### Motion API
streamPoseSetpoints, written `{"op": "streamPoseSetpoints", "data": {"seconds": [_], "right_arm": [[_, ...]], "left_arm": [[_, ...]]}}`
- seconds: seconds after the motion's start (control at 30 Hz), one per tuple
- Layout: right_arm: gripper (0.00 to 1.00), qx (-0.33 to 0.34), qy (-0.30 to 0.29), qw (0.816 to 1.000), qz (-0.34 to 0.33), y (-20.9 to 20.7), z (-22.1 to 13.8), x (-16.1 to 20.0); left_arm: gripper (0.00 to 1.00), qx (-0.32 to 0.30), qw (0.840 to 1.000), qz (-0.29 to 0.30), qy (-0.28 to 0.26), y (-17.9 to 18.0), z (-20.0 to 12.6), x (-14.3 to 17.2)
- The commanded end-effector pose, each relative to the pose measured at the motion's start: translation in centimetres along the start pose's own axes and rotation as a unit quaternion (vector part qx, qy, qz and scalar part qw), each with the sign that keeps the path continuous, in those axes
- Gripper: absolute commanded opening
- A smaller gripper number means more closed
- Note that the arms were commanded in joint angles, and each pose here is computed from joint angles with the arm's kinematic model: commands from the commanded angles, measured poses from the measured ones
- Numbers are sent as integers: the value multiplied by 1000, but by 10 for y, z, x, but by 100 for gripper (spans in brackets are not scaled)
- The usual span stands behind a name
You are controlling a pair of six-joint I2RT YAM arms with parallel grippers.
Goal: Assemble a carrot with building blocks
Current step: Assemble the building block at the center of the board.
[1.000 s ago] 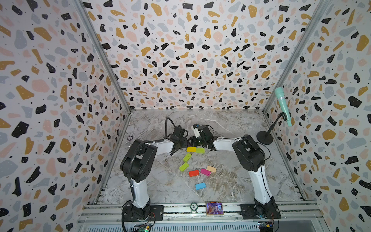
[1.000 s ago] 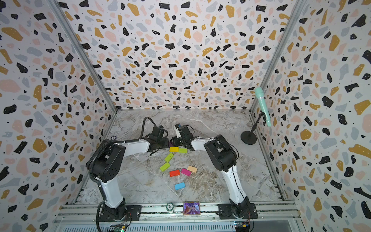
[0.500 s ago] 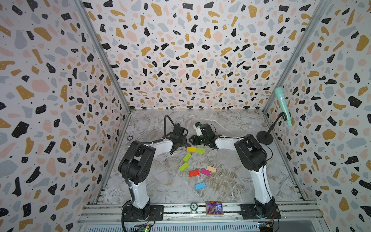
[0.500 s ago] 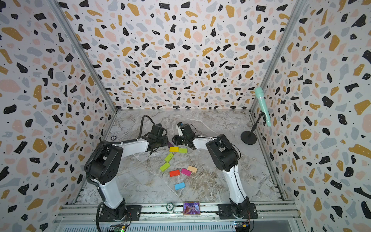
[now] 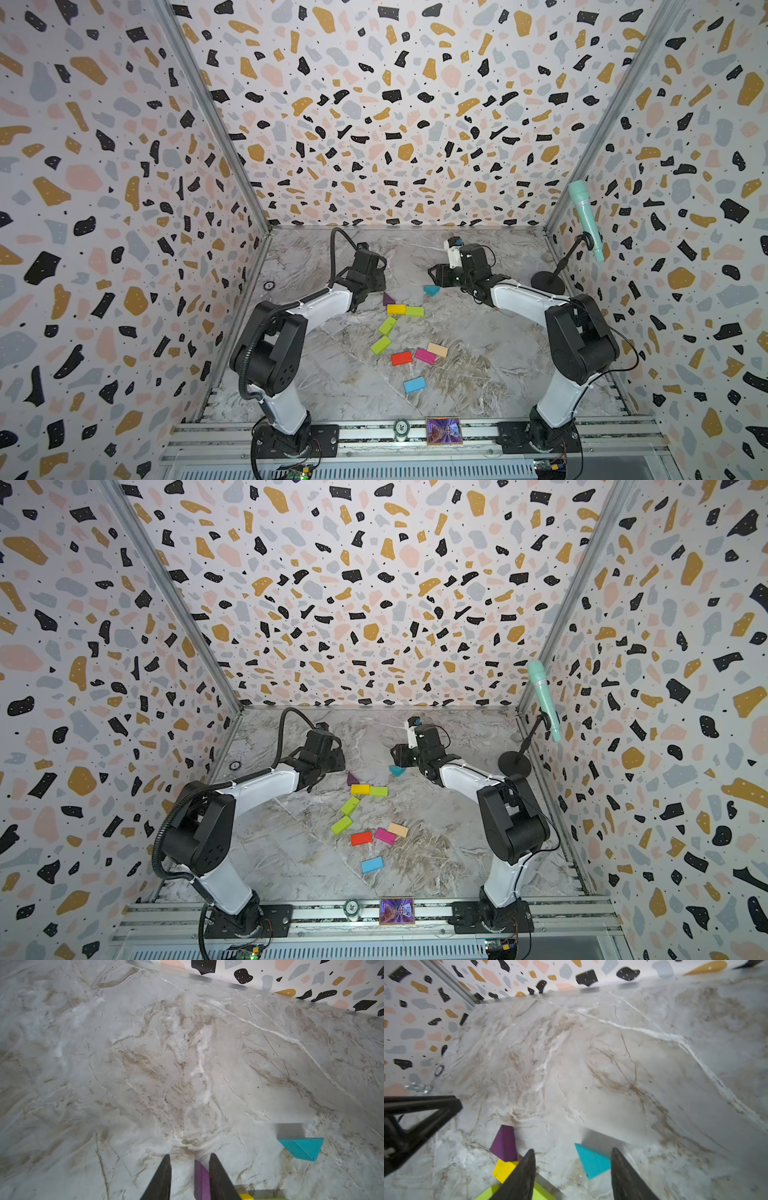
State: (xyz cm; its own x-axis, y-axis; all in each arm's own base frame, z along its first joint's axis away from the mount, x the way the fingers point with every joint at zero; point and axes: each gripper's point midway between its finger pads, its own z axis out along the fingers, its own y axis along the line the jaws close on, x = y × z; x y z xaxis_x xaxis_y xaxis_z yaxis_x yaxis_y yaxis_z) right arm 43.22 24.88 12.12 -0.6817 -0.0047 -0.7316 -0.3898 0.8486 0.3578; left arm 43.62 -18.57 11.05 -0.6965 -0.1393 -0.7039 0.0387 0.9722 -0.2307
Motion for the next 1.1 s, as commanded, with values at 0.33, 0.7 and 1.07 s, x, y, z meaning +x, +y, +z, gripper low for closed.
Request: {"op": "streamPoseSetpoints", "data": {"seconds": [0.33, 0.7, 1.07], "right_arm": [[74, -11, 76, 997, 26, -6, 31, 62], [74, -26, 84, 996, 27, -5, 66, 59], [52, -16, 103, 994, 21, -9, 76, 61]], "left_arm": [[35, 21, 1000, -4, 10, -10, 4, -2], [35, 40, 999, -17, 4, -16, 4, -4], [35, 52, 999, -16, 2, -22, 4, -8]]}}
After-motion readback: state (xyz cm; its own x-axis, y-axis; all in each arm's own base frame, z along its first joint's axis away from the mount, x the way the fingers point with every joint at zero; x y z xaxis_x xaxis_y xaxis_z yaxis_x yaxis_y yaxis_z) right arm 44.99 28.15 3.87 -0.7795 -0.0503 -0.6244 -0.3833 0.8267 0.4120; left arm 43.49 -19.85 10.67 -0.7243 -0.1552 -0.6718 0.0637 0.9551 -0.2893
